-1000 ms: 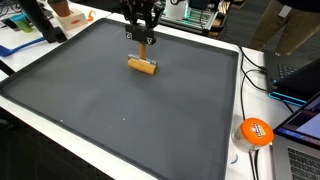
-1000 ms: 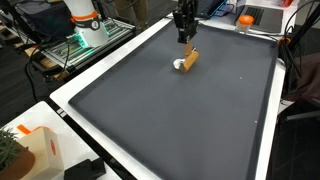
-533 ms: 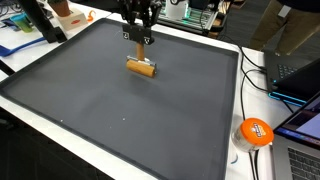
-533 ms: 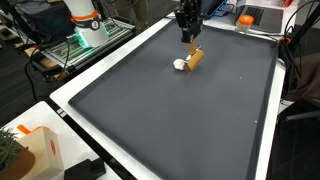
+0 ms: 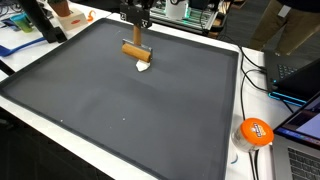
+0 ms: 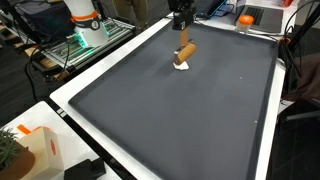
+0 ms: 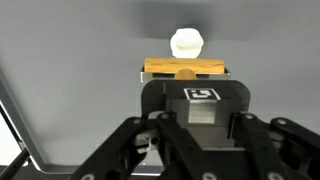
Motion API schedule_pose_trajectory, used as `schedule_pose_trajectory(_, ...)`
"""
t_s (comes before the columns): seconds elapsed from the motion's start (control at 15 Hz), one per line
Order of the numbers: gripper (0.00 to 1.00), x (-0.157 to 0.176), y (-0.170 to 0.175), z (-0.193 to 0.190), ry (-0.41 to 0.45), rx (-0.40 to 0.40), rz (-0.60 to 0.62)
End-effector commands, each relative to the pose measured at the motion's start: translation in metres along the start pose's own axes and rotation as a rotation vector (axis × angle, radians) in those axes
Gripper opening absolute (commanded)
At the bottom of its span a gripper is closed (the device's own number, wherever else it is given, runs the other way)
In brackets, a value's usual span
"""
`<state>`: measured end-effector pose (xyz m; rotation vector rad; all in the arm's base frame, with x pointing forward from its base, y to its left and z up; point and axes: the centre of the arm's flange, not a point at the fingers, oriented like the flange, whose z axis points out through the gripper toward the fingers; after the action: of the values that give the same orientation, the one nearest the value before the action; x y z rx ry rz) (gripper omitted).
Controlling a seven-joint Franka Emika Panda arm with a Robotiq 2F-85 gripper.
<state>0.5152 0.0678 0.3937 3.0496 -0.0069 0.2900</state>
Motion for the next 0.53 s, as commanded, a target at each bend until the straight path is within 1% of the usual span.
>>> schedule_pose_trajectory(0.0, 0.22, -0.011, -0.003, 0.025, -0.017, -0.035, 0.017)
schedule_pose_trajectory(0.07, 0.22, -0.012, -0.003, 0.032, -0.033, -0.037, 0.02)
schedule_pose_trajectory(0.13, 0.22, -0.014, -0.003, 0.038, -0.07, -0.044, 0.023)
schedule_pose_trajectory(0.4, 0.22, -0.017, -0.003, 0.047, -0.082, -0.046, 0.024)
schedule_pose_trajectory(0.47, 0.22, -0.02, -0.004, 0.052, -0.117, -0.05, 0.02)
